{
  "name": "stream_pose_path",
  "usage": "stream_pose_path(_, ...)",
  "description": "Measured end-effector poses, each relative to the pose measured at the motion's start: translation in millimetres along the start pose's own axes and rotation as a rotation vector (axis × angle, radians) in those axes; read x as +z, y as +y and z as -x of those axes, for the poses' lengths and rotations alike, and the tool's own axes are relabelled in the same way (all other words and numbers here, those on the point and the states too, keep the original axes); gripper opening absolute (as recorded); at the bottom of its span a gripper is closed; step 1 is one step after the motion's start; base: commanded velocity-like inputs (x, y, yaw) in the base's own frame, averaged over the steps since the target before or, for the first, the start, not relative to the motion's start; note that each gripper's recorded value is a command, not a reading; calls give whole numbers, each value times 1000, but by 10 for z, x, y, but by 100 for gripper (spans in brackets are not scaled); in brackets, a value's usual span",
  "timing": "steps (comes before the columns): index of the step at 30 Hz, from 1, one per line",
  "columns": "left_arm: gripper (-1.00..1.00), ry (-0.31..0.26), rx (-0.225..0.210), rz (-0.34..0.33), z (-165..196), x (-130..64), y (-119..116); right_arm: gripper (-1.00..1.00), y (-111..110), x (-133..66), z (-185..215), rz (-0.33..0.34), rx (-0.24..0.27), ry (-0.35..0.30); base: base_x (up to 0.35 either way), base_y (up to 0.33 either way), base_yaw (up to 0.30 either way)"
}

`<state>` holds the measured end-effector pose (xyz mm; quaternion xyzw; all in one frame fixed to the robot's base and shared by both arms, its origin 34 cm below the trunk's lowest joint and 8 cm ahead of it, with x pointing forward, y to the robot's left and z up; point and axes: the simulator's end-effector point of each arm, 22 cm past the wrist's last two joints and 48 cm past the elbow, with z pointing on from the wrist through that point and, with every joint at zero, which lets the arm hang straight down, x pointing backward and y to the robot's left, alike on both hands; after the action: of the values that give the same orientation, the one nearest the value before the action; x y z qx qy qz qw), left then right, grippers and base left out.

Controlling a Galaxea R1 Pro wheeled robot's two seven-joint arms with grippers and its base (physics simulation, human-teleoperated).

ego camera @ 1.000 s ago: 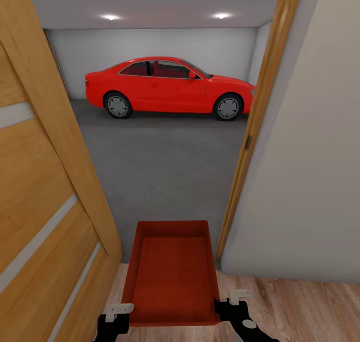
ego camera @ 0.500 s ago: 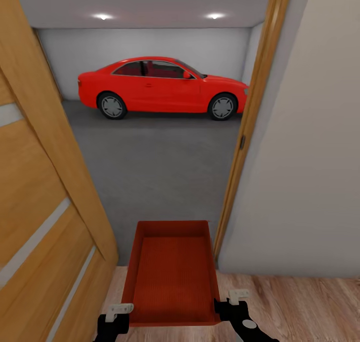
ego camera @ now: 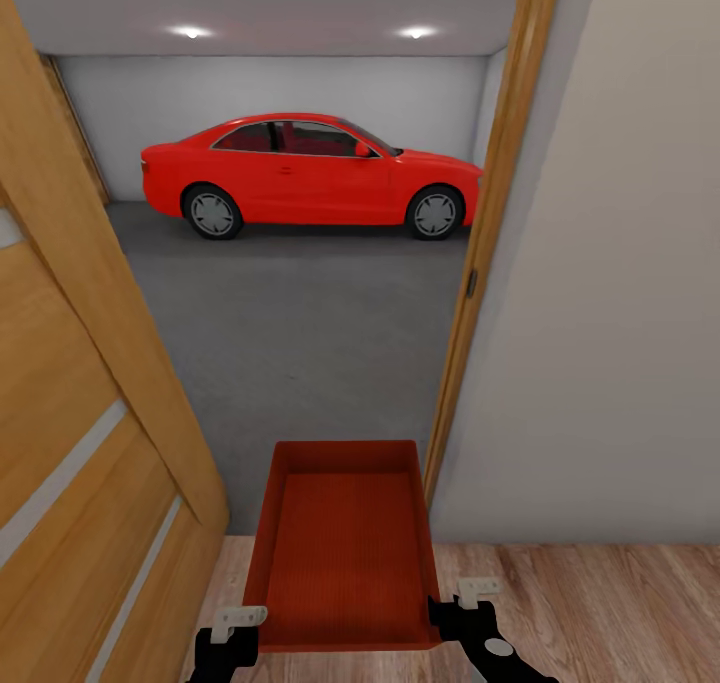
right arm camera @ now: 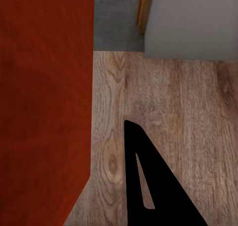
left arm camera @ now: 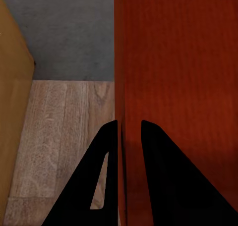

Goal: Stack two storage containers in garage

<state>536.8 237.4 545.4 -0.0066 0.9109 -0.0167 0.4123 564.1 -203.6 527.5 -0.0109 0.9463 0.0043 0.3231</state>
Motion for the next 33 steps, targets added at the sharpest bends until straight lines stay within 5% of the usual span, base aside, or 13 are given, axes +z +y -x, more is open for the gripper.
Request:
stream_pose_path(14, -100, 0, 0, 0, -1, 0, 0, -100, 0, 0, 0, 0, 0, 0, 0, 87, -7)
stream_pose_path(33, -100, -1, 0, 0, 5, -1, 0, -100, -1, -2, 6, 0, 0, -1, 0, 7, -141)
